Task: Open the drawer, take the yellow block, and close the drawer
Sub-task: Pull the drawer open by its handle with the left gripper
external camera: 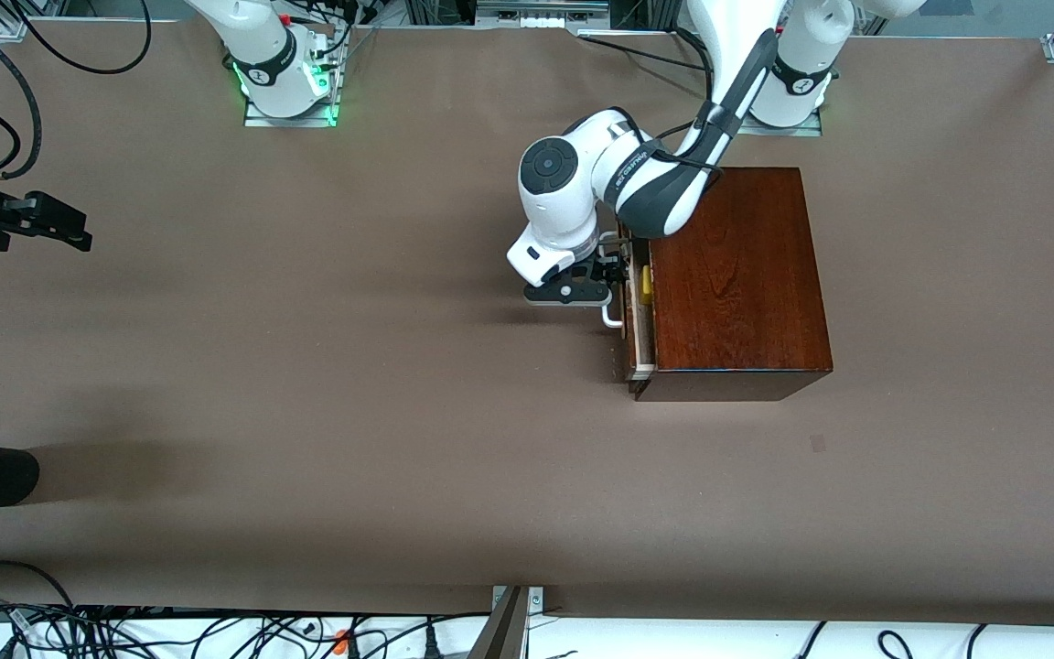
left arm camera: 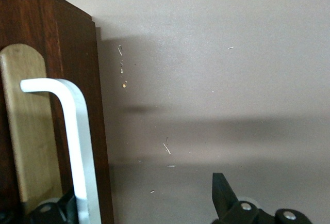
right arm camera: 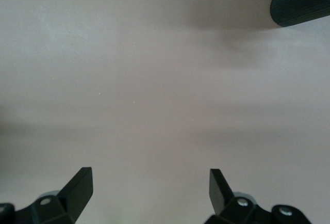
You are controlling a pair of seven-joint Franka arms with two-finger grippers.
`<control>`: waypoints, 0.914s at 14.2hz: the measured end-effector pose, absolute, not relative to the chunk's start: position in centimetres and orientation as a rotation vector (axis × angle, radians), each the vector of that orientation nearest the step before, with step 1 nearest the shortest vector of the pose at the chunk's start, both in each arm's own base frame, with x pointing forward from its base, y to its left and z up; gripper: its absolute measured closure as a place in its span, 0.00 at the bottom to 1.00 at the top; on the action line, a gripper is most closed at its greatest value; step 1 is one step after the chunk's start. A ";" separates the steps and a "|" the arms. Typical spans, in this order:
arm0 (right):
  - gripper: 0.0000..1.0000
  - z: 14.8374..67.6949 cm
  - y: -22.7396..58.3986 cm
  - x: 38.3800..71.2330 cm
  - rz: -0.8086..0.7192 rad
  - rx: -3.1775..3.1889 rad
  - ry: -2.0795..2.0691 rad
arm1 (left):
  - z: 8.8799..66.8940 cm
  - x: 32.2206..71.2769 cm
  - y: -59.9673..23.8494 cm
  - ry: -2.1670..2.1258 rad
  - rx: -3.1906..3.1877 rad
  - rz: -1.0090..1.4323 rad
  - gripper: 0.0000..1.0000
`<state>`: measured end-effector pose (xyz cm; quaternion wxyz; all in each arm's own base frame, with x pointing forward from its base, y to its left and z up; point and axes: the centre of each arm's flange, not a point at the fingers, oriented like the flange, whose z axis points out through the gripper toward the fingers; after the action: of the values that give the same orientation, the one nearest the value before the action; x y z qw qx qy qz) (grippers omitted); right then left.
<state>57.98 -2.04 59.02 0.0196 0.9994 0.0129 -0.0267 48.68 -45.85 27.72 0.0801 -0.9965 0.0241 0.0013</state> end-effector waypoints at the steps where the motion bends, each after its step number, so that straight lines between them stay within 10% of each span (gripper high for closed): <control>1: 0.00 59.0 -2.0 58.0 -0.083 3.101 0.040 | 27.7 48.7 -45.8 0.072 -2.980 0.004 0.00; 13: 0.00 59.0 -2.1 58.0 -0.083 3.101 0.040 | 27.7 48.1 -48.4 0.368 -2.947 0.039 0.00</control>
<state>57.98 -2.06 59.02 0.0196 0.9994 0.0128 -0.0266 48.11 -48.39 27.74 0.0858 -0.9885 0.1236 0.0131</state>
